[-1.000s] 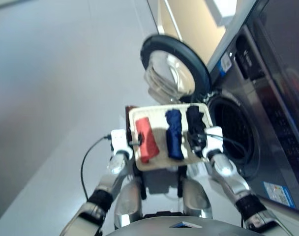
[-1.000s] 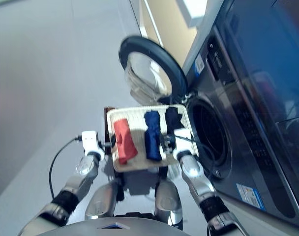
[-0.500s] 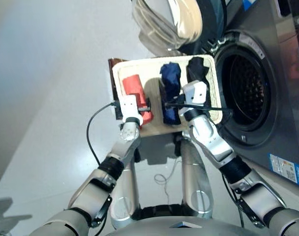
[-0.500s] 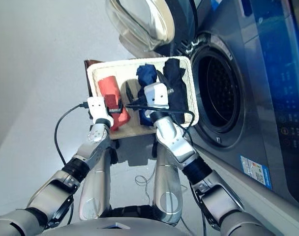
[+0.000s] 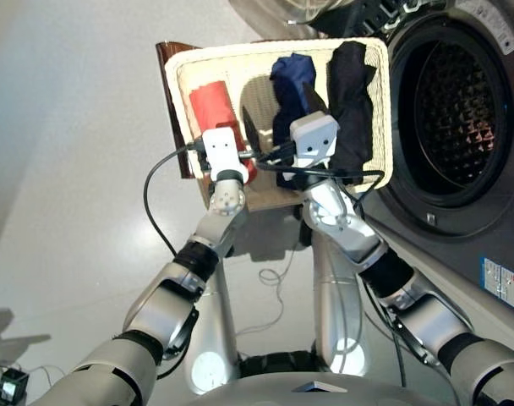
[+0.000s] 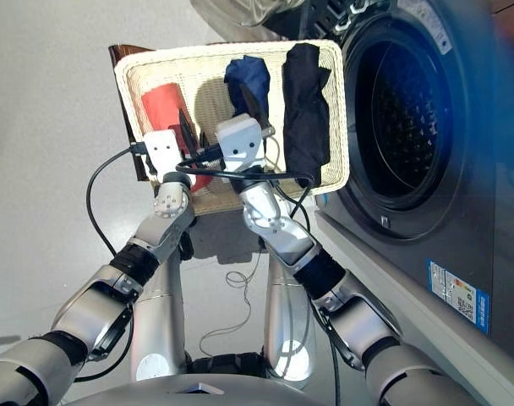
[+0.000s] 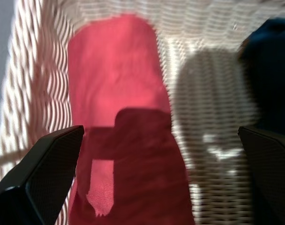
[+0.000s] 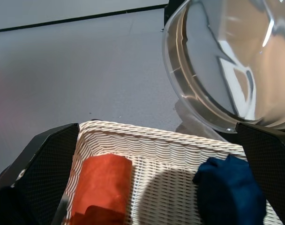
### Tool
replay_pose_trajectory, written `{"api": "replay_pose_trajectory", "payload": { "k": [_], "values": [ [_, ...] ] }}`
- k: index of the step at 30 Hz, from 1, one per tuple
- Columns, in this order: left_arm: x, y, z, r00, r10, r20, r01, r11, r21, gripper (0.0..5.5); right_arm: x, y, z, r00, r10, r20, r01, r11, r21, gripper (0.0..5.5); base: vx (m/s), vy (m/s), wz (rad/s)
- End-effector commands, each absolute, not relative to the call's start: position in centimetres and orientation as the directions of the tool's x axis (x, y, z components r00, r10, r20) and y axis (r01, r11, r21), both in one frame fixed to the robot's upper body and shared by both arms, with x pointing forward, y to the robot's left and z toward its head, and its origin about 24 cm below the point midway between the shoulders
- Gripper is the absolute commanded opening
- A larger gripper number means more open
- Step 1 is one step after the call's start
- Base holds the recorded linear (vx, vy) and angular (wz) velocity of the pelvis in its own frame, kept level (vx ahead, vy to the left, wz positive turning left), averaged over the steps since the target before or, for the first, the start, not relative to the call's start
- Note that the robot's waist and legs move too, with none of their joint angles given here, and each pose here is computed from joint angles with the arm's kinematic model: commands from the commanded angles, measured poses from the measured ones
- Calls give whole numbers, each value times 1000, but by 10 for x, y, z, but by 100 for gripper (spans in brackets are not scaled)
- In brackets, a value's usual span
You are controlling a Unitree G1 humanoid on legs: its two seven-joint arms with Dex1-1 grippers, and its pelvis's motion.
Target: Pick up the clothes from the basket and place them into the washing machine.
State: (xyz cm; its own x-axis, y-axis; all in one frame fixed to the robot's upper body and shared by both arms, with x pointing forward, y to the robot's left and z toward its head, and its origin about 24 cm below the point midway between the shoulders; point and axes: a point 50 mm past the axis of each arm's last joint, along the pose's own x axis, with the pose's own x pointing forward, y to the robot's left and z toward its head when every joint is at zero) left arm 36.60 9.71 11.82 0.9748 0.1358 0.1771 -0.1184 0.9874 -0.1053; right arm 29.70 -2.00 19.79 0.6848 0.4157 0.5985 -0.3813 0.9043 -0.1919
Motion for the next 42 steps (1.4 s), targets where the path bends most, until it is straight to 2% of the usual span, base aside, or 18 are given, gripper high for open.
{"api": "replay_pose_trajectory", "payload": {
  "k": [1, 7, 10, 23, 24, 26, 27, 32, 36, 39, 42],
  "values": [
    [372, 100, 134, 955, 190, 227, -154, 974, -167, 550, 269, -9, 231, 517, 399, 757, -446, 880, -160, 550, 0, 0, 0],
    [381, 114, 134, 951, 264, 162, -221, 946, -238, 550, 265, -7, 233, 495, 413, 764, -471, 867, -164, 550, 23, -4, -24],
    [385, 124, 128, 947, 297, 125, -269, 941, -206, 550, 264, -7, 226, 509, 426, 748, -493, 856, -153, 550, 26, -2, -17],
    [392, 130, 124, 948, 312, 68, -294, 935, -197, 550, 267, -7, 218, 551, 442, 707, -578, 814, -58, 550, 0, 0, 0],
    [392, 131, 125, 948, 311, 72, -293, 937, -192, 472, 267, -8, 218, 555, 439, 707, -587, 809, -42, 550, 0, 0, 0],
    [391, 131, 124, 950, 304, 72, -287, 941, -181, 37, 267, -7, 216, 566, 442, 696, -607, 795, -11, 550, 0, 0, 0],
    [390, 132, 122, 950, 306, 66, -290, 940, -180, 0, 268, -7, 214, 577, 442, 687, -616, 788, 11, 550, 0, 0, 0],
    [387, 134, 113, 953, 299, 56, -287, 944, -161, 0, 269, -8, 209, 583, 456, 672, -619, 785, 4, 550, 0, 0, 0],
    [382, 135, 116, 953, 276, 122, -267, 960, -84, 0, 273, -14, 206, 601, 457, 656, -598, 801, -11, 550, 0, 0, 0],
    [376, 129, 122, 951, 246, 187, -236, 969, -74, 0, 276, -24, 206, 610, 445, 656, -571, 820, -25, 550, 0, 0, 0],
    [366, 125, 140, 920, 202, 334, -216, 976, 5, 0, 278, -39, 216, 598, 390, 700, -505, 862, -48, 550, -34, 10, 68]
  ]
}}
